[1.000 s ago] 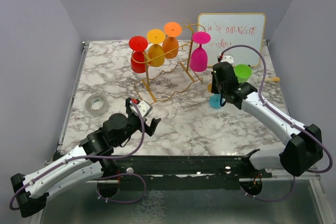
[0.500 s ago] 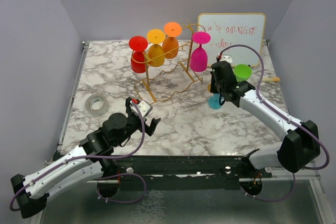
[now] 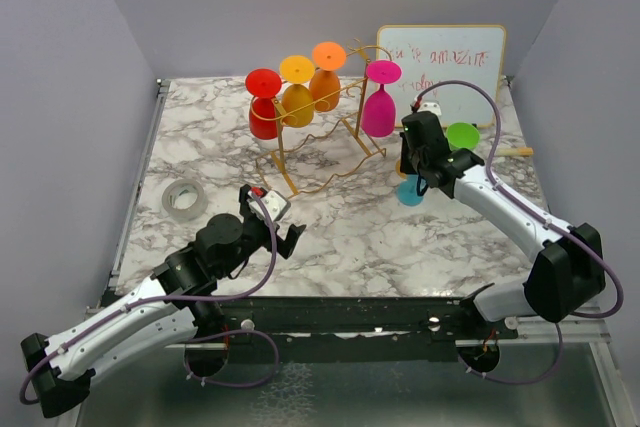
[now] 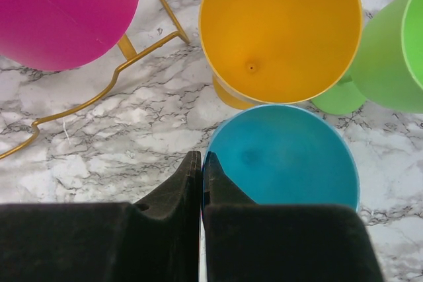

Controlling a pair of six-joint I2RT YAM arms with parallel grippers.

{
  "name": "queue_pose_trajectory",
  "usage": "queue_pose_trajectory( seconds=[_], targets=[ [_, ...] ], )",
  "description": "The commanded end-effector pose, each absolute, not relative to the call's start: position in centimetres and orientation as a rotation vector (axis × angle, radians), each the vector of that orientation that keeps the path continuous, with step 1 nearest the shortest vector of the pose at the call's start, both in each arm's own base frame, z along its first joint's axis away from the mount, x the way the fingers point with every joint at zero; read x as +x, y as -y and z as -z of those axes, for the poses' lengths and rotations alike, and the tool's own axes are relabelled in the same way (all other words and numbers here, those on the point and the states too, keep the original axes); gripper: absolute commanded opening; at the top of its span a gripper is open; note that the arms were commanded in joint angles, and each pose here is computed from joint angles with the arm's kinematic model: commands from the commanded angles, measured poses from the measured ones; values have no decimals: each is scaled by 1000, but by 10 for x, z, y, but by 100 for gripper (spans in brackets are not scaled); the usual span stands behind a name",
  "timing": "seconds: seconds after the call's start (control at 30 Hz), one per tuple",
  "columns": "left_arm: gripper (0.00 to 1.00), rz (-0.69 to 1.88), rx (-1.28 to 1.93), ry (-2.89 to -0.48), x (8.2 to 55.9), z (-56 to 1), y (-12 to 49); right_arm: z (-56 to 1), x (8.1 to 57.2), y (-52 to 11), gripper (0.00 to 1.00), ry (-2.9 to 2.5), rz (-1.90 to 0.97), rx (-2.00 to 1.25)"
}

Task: Take the wine glass off the wine glass rack
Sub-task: Place the wine glass at the center of the board.

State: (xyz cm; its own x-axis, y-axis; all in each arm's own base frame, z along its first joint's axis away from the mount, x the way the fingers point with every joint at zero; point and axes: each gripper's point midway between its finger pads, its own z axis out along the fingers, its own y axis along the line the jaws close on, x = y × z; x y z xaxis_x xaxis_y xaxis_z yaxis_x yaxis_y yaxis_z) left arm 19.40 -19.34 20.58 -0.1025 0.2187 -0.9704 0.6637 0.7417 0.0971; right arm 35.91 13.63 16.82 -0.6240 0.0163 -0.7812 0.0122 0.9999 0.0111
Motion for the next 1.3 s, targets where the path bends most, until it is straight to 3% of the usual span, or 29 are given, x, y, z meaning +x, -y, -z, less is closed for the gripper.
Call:
queue_pose_trajectory(
  seconds=[0.0, 0.83, 1.27],
  targets=[
    [99, 445, 732, -1667, 193, -203, 195, -176, 360, -138, 1, -2247, -20, 6],
    [99, 471, 698, -1639, 195, -214, 193, -167, 357, -139, 1, -2303, 0, -46],
    [99, 510, 586, -1601, 209, -227, 182, -182, 356, -148, 32, -2280, -67, -82]
  ],
)
